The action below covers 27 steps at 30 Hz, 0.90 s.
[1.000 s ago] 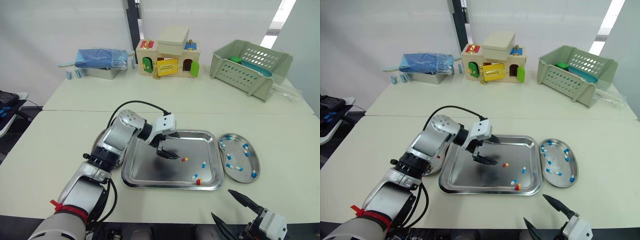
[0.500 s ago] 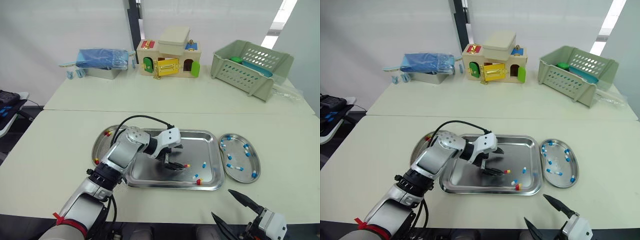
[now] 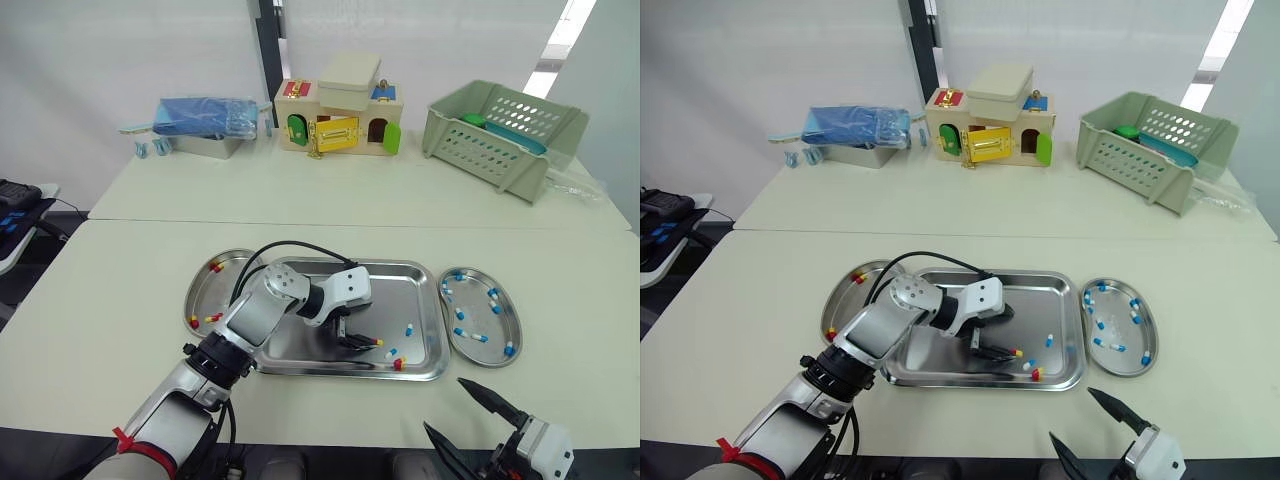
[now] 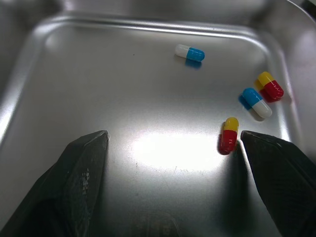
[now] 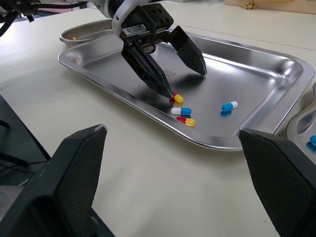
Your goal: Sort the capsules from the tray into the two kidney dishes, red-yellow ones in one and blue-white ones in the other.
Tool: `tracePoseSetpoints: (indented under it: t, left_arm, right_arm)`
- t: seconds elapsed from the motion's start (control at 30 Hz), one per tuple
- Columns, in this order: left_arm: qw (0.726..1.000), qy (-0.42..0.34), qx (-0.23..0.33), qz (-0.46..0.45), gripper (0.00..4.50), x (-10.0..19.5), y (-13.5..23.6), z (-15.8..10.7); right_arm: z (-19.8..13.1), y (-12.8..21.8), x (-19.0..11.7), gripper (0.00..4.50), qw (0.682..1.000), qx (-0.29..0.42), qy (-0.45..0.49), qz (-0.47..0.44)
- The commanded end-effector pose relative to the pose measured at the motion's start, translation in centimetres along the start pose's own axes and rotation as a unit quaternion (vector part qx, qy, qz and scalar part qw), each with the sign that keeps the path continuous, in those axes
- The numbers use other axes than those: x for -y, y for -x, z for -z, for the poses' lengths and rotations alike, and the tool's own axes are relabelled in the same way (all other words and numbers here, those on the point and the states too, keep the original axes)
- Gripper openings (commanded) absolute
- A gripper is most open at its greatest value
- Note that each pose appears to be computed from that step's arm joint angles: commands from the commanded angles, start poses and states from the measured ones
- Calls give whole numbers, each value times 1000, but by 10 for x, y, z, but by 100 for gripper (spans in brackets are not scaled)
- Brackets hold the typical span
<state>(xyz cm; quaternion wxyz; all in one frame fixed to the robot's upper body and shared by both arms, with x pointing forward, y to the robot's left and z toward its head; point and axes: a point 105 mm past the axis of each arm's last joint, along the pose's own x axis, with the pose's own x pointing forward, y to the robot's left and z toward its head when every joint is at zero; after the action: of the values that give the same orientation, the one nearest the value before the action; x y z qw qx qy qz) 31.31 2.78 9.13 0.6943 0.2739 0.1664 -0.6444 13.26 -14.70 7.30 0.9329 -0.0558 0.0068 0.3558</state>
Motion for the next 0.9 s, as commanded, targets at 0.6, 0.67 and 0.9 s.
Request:
tracePoseSetpoints:
  t: [0.6, 0.67, 0.9]
  left_arm:
    - [998, -58, 13, 19, 232, 9, -4, -7]
    - [998, -58, 12, 19, 274, 8, -2, -7]
    - [995, -87, 17, 34, 427, 10, 0, -8]
  right_arm:
    - [-10, -2, 0, 450, 1000, 15, 9, -3]
    - [-10, -2, 0, 450, 1000, 15, 9, -3]
    - [-9, -2, 0, 450, 1000, 13, 9, -3]
